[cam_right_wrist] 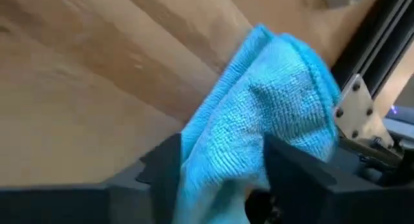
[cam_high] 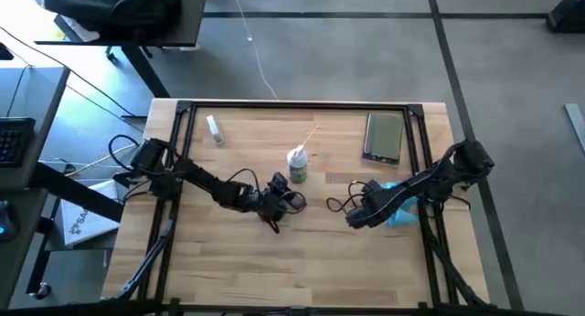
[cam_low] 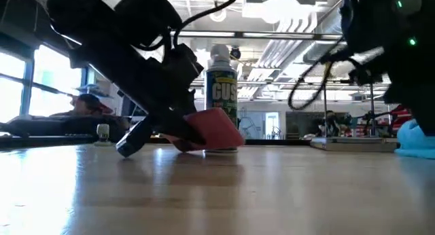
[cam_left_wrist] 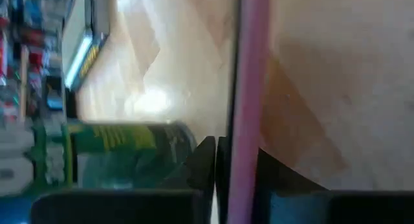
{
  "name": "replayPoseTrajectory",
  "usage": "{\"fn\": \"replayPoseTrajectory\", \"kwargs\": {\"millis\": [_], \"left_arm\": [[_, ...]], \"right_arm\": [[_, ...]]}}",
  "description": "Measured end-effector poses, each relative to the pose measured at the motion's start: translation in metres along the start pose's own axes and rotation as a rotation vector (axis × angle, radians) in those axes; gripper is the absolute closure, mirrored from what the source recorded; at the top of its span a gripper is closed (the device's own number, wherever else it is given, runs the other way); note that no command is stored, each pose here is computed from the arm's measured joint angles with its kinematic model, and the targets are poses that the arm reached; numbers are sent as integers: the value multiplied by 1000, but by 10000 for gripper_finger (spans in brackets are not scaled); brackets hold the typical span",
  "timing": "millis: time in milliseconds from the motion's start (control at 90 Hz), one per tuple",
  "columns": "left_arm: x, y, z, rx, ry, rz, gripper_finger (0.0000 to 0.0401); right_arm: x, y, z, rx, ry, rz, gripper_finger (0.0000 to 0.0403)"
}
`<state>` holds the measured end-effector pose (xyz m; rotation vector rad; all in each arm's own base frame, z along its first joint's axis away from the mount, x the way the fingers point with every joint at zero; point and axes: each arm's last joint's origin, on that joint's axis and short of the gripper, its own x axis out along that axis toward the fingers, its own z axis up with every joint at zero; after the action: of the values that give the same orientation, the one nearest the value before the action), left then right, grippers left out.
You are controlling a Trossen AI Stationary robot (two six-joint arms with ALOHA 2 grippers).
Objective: Apply microfiber cloth
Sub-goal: Wipe the back and front of the cellphone with the blue microfiber cloth
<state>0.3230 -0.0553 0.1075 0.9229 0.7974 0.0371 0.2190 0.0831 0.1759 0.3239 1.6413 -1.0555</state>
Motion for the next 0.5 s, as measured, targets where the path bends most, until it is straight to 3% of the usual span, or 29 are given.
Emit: {"fn": "replayPoseTrajectory", "kwargs": {"millis": [233, 378, 500], "left_arm": [[1, 1, -1, -284, -27, -56, 281], [-9, 0, 2, -392, -17, -86, 255], [-34, 3, 11, -470, -32, -119, 248]], "right_arm": [[-56, -3, 0, -14, -132, 30, 117], [-86, -3, -4, -49, -223, 94, 103], [-121, -2, -7, -171, -415, 194, 102]]}}
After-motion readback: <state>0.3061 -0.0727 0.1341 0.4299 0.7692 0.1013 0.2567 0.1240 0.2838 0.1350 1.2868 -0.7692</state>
